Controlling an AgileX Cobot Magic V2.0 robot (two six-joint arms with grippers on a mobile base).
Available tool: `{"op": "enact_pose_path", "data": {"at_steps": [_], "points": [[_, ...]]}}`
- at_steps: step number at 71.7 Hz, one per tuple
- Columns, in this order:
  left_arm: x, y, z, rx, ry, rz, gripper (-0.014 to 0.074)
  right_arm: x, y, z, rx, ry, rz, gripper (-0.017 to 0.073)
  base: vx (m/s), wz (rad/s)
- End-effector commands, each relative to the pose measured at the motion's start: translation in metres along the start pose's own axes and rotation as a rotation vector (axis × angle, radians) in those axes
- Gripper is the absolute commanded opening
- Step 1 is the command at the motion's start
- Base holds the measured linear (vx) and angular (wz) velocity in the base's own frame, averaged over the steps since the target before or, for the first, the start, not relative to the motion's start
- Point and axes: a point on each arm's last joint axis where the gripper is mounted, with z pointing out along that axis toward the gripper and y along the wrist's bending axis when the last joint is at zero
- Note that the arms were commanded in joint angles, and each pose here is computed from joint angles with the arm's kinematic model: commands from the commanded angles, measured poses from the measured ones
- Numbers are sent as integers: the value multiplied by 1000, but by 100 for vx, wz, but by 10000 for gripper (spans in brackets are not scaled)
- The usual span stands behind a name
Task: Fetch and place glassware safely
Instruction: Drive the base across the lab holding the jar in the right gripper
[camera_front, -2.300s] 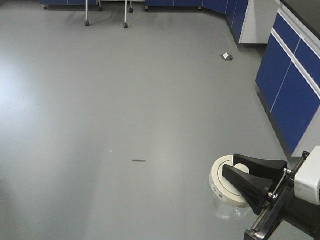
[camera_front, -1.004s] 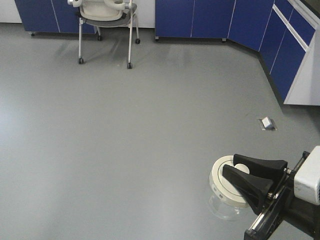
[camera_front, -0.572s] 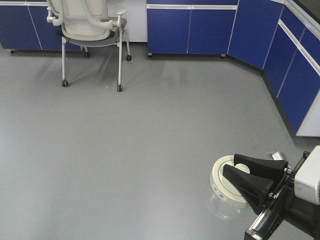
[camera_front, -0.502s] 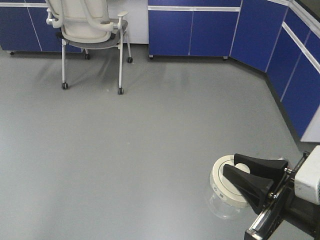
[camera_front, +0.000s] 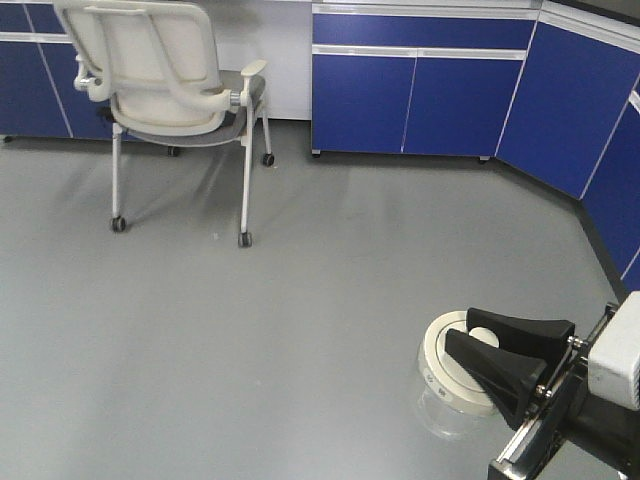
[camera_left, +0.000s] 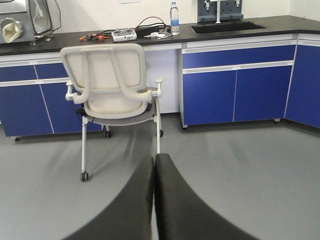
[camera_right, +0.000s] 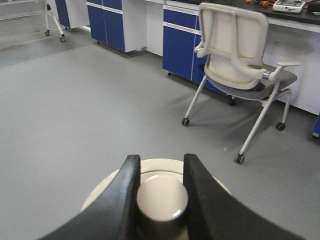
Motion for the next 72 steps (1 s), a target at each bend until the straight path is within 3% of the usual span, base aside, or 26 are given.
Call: {"op": "enact_pose_path", "data": {"at_steps": [1,22,72], "points": [[-15,0,-1,7,-91,-9,-7,-16,3,-1,-32,-80,3,-3,59,-9],[-15,0,-1,7,-91,-9,-7,-16,2,0,-31,-77,4,-3,56,-37],[-15,0,-1,7,-91,-9,-7,-16,2,0,-33,-78,4,-3,43,-77]]}}
